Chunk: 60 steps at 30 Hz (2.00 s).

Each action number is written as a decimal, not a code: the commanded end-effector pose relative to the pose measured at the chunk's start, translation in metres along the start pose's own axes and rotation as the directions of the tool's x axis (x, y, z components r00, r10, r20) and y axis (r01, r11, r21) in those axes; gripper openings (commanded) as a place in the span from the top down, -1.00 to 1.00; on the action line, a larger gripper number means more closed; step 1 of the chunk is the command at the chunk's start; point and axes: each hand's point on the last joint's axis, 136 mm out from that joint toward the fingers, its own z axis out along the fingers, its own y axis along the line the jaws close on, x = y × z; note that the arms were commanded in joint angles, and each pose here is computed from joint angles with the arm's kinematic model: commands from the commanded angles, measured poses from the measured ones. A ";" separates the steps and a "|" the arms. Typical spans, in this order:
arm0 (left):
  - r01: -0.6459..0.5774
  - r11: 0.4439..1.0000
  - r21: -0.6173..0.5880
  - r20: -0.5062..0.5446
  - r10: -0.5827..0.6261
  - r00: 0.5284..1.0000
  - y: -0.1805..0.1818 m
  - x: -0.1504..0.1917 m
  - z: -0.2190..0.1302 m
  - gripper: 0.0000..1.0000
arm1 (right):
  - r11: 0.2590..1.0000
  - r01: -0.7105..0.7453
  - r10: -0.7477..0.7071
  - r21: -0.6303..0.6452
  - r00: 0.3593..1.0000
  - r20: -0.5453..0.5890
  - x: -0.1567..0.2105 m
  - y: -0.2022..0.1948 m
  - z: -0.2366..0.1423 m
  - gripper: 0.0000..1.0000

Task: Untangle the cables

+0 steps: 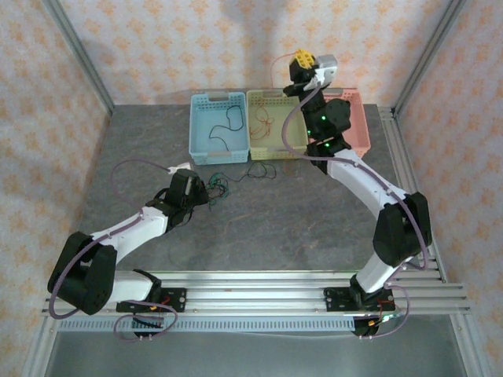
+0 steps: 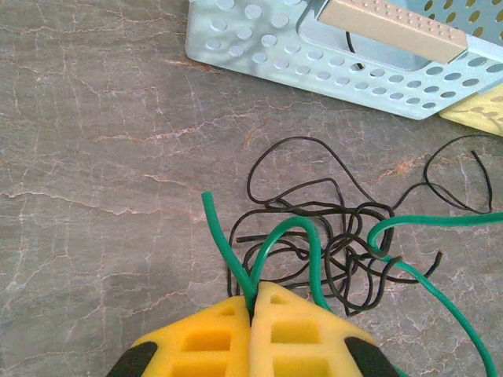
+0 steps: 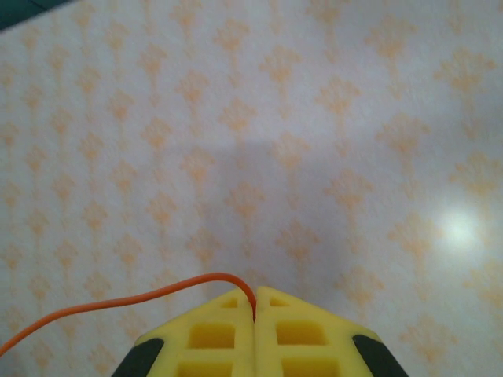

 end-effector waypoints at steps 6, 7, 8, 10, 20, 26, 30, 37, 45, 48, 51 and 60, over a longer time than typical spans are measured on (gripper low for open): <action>-0.016 1.000 0.001 0.021 0.016 1.000 -0.007 -0.009 -0.002 1.00 | 0.997 -0.016 0.016 0.072 1.000 0.003 -0.053 0.002 -0.026 1.00; -0.016 1.000 0.003 0.021 0.016 1.000 -0.007 -0.009 -0.002 1.00 | 0.995 -0.034 0.036 0.091 0.999 -0.018 -0.054 -0.001 -0.038 1.00; -0.016 1.000 0.002 0.019 0.016 1.000 -0.007 -0.008 -0.002 1.00 | 0.993 -0.048 0.053 0.104 0.998 -0.045 -0.051 -0.003 -0.048 1.00; -0.015 1.000 0.004 0.015 0.015 1.000 -0.008 -0.008 -0.001 1.00 | 0.986 -0.092 0.110 0.139 0.986 -0.125 -0.043 -0.011 -0.074 1.00; -0.002 1.000 0.014 0.003 0.002 1.000 -0.010 -0.005 0.002 1.00 | 0.938 -0.237 0.343 0.251 0.739 -0.580 0.069 -0.013 -0.212 1.00; -0.005 1.000 0.011 0.006 0.005 1.000 -0.009 -0.005 0.001 1.00 | 0.897 -0.166 0.438 0.410 0.465 -0.770 0.183 -0.021 -0.316 1.00; -0.005 1.000 0.015 0.003 0.005 1.000 -0.010 -0.005 0.002 1.00 | 0.886 -0.085 0.456 0.456 0.333 -0.825 0.218 -0.024 -0.358 1.00; -0.009 1.000 0.011 -0.002 0.009 1.000 -0.010 -0.004 0.002 1.00 | 0.881 0.028 0.457 0.473 0.211 -0.864 0.251 -0.028 -0.378 0.93; -0.013 1.000 0.015 -0.014 0.013 1.000 -0.011 -0.003 0.004 1.00 | 0.882 -0.001 0.472 0.472 0.011 -0.882 0.285 -0.007 -0.413 0.52; -0.014 1.000 0.010 -0.015 0.014 1.000 -0.011 -0.003 0.005 1.00 | 0.885 0.017 0.465 0.464 -0.015 -0.885 0.287 -0.008 -0.420 0.17; -0.013 1.000 0.014 -0.018 0.013 1.000 -0.012 -0.003 0.005 1.00 | 0.887 0.024 0.462 0.462 -0.014 -0.887 0.288 -0.009 -0.423 -0.05; -0.019 1.000 0.012 -0.030 0.020 0.999 -0.012 -0.001 0.007 1.00 | 0.901 0.043 0.433 0.431 -0.061 -0.899 0.296 -0.008 -0.431 -0.20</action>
